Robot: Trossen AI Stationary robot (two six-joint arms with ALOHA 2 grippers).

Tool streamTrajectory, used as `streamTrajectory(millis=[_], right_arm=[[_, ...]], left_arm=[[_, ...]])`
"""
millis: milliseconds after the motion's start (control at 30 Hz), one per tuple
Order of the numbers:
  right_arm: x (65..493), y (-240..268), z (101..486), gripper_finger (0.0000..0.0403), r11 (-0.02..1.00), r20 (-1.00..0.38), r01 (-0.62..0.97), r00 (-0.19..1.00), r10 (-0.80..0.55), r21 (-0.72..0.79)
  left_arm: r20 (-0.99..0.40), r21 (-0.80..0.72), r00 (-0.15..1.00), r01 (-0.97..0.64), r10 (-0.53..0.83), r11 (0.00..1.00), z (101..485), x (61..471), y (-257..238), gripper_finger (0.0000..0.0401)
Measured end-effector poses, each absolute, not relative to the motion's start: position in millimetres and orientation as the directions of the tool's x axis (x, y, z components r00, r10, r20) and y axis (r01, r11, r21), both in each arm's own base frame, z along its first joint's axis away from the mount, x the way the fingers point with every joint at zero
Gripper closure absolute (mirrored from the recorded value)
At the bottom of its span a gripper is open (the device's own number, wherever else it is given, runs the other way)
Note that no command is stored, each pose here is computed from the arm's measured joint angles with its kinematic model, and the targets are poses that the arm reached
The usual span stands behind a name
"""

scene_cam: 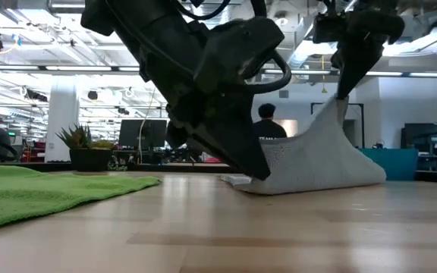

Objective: Fold microfiber towels
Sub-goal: Fold the gray microfiber cloth

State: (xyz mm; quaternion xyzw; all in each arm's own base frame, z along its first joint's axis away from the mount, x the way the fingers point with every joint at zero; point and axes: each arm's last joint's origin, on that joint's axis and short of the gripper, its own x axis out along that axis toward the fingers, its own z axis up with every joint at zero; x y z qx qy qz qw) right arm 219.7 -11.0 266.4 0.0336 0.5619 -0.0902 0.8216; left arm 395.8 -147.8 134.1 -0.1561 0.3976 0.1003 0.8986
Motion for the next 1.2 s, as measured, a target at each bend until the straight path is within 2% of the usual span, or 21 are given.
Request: streamTrajectory(millis=[267, 567, 867, 1033, 1200], right_arm=[[209.3, 8.7, 262.8, 0.0401, 0.992, -0.967, 0.127, 0.250, -0.047, -0.016], [199.7, 39.6, 261.5, 0.0401, 0.996, -0.982, 0.083, 0.189, 0.010, 0.026], [203.0, 27.7, 261.7, 0.0401, 0.984, -0.971, 0.163, 0.215, -0.108, -0.073], [209.3, 12.2, 256.5, 0.0401, 0.961, -0.963, 0.234, 0.187, -0.196, -0.150], [221.8, -2.3, 244.4, 0.0401, 0.947, -0.967, 0.273, 0.139, -0.214, -0.171]], left_arm=[[-0.800, -0.248, 0.600, -0.351, 0.014, 0.903, 145.6, 382.7, -152.0, 0.0400], [-0.770, -0.314, 0.638, -0.375, -0.003, 0.872, 189.4, 370.3, -146.8, 0.0401], [-0.834, -0.263, 0.550, -0.466, 0.044, 0.845, 185.5, 374.6, -106.6, 0.0401], [-0.848, -0.218, 0.521, -0.506, 0.095, 0.834, 185.7, 376.8, -83.2, 0.0401], [-0.868, -0.185, 0.479, -0.558, 0.132, 0.809, 183.6, 377.5, -60.5, 0.0401]])
